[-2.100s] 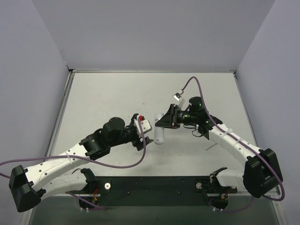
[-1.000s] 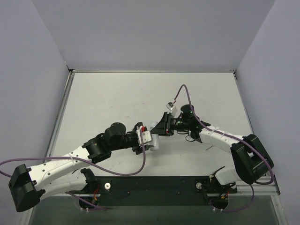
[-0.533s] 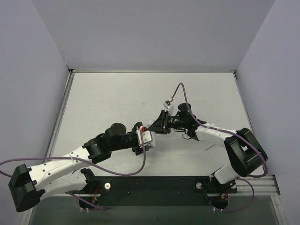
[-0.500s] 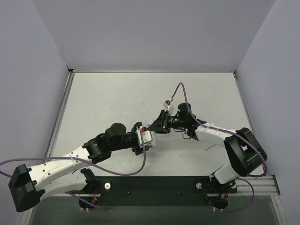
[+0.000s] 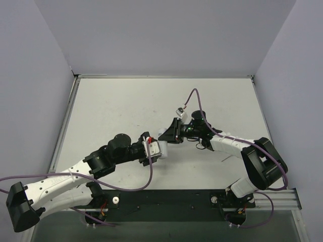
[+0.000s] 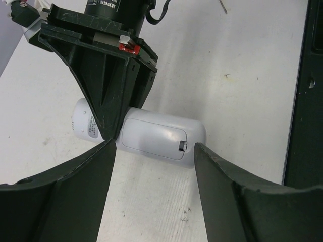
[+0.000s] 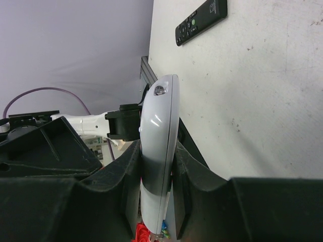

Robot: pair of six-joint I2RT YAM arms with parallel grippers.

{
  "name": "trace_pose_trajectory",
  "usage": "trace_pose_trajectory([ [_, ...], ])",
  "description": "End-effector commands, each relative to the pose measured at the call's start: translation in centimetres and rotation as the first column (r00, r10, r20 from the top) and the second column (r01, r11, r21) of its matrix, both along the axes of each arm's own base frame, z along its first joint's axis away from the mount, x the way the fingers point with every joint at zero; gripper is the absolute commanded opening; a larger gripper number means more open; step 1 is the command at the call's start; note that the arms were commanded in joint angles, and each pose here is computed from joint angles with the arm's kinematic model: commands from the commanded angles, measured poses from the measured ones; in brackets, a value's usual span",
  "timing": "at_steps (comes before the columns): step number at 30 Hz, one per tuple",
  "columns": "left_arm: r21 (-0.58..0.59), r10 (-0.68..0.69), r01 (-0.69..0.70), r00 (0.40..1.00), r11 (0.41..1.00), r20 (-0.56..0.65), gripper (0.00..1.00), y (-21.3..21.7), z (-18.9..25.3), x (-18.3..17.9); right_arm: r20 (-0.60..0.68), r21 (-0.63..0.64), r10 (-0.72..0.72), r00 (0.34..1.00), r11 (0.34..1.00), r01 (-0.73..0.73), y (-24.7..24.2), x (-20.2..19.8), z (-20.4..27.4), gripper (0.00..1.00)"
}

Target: Unload the batteries from the remote control

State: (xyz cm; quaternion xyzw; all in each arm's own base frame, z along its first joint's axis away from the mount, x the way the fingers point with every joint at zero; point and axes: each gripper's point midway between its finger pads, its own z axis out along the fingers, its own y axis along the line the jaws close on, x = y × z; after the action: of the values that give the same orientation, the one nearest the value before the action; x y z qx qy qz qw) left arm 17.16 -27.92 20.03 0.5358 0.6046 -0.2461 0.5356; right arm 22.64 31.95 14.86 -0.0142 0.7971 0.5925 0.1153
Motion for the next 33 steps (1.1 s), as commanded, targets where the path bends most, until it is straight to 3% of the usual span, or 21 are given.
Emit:
trace_pose_trajectory([
  [1,-0.001,-0.051,0.051,0.999,0.999,0.004,0.73,-0.6,0.2,-0.6,0.107,0.059,0.041,0.993,0.997,-0.048,0.5,-0.4,3.1,0.0],
  [18,0.038,-0.017,0.017,1.0,0.999,0.003,0.72,-0.6,-0.8,0.3,0.088,0.057,0.053,0.995,0.997,-0.058,0.9,-0.9,3.0,0.0],
  [33,0.05,0.01,-0.011,1.0,0.999,0.024,0.65,-0.4,-1.1,0.9,0.069,0.061,0.085,0.994,0.994,-0.09,1.4,-1.9,2.5,0.0],
])
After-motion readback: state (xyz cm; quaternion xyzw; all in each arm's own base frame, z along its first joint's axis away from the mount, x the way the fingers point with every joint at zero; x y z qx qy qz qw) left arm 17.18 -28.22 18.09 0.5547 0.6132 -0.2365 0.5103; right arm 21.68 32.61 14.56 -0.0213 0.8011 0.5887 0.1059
